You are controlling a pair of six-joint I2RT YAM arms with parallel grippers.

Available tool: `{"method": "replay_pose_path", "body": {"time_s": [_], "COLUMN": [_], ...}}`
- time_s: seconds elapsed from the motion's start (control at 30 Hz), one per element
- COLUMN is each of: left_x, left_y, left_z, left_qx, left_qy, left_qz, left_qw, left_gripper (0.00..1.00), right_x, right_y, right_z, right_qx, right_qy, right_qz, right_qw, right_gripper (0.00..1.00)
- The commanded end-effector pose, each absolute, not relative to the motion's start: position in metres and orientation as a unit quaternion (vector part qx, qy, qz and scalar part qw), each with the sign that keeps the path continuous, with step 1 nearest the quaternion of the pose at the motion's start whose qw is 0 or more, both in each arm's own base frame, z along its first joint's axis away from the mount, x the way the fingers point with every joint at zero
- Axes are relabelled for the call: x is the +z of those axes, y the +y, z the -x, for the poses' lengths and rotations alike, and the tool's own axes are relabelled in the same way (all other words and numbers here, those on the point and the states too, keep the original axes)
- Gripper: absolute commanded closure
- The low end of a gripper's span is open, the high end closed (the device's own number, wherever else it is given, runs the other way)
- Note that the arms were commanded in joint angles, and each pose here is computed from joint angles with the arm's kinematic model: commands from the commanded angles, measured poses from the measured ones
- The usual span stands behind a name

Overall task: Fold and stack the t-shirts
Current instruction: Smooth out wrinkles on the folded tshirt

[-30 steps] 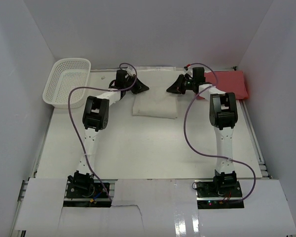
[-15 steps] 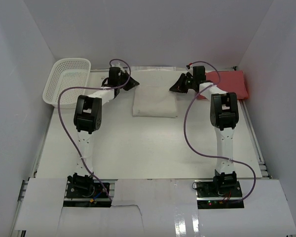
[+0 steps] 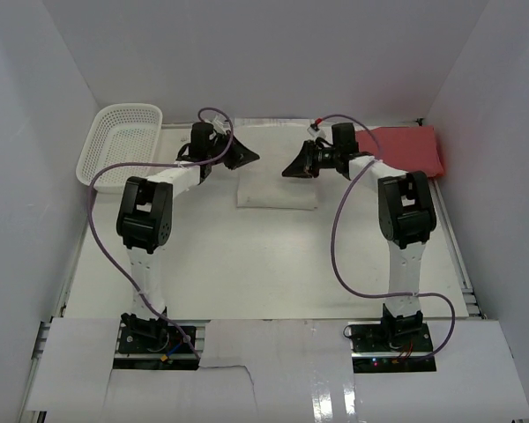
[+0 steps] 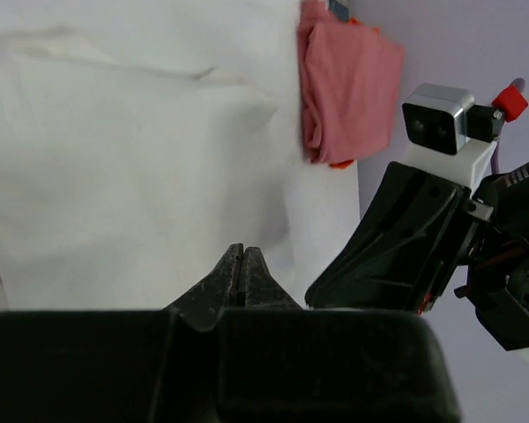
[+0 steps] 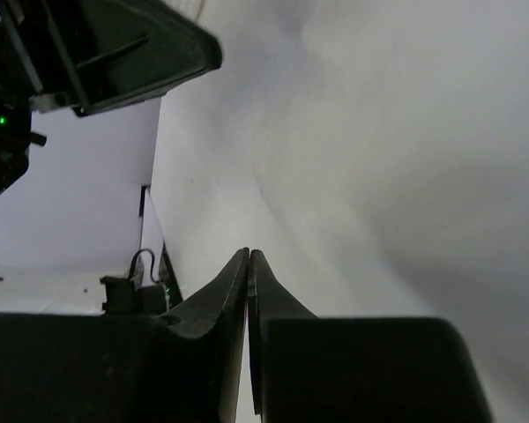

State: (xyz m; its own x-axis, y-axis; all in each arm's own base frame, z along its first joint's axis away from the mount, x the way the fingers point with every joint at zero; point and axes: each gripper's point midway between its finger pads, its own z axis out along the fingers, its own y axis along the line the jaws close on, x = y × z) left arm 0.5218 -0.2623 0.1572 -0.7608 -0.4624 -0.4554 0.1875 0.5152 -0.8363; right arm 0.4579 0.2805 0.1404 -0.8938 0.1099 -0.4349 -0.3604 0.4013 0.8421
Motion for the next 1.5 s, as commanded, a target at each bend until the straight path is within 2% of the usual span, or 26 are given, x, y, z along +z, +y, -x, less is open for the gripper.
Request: {"method": "replay_pose_path", "body": {"time_s": [0.0, 0.07, 0.1, 0.23, 0.4, 0.5, 0.73, 0.87, 1.0, 1.3, 1.47], "left_x": [0.111, 0.098, 0.073, 0.023, -0.014, -0.009, 0.076, 0.144, 0.170, 0.084, 0.010], "left_y": [-0.281, -0.292, -0.295, -0.300, -0.281, -0.269, -0.269, -0.270, -0.287, -0.321, -0.312], "left_z": [-0.495, -0.493, -0.492, -0.484, -0.477, -0.478, -0.490, -0.487, -0.464, -0.425, -0.422], "left_qx": [-0.505, -0.519, -0.515, -0.493, -0.416, -0.380, -0.395, -0.420, -0.491, -0.551, -0.531], "left_qy": [0.822, 0.822, 0.830, 0.850, 0.887, 0.900, 0.880, 0.856, 0.829, 0.818, 0.837], "left_qz": [0.090, 0.078, 0.083, 0.095, 0.109, 0.111, 0.089, 0.067, 0.046, 0.015, 0.042], "left_qw": [0.246, 0.220, 0.200, 0.158, 0.168, 0.184, 0.249, 0.293, 0.266, 0.162, 0.127], "left_gripper": [1.00, 1.00, 1.00, 1.00, 1.00, 1.00, 0.97, 0.91, 0.89, 0.91, 0.92], "right_x": [0.115, 0.098, 0.088, 0.019, -0.022, -0.010, 0.072, 0.099, 0.106, 0.116, 0.123], "right_y": [0.291, 0.294, 0.294, 0.286, 0.276, 0.278, 0.283, 0.282, 0.281, 0.290, 0.298], "right_z": [-0.422, -0.418, -0.414, -0.420, -0.413, -0.416, -0.428, -0.432, -0.429, -0.471, -0.502], "right_qx": [0.582, 0.602, 0.606, 0.547, 0.492, 0.500, 0.524, 0.518, 0.520, 0.534, 0.557], "right_qy": [0.799, 0.787, 0.788, 0.834, 0.869, 0.865, 0.845, 0.845, 0.843, 0.829, 0.811], "right_qz": [0.067, 0.065, 0.045, 0.000, -0.033, -0.023, 0.022, 0.041, 0.050, 0.050, 0.039], "right_qw": [0.140, 0.119, 0.097, 0.078, 0.037, 0.046, 0.107, 0.127, 0.130, 0.160, 0.174], "right_gripper": [0.92, 0.92, 0.92, 0.92, 0.92, 0.92, 0.92, 0.92, 0.92, 0.92, 0.92]}}
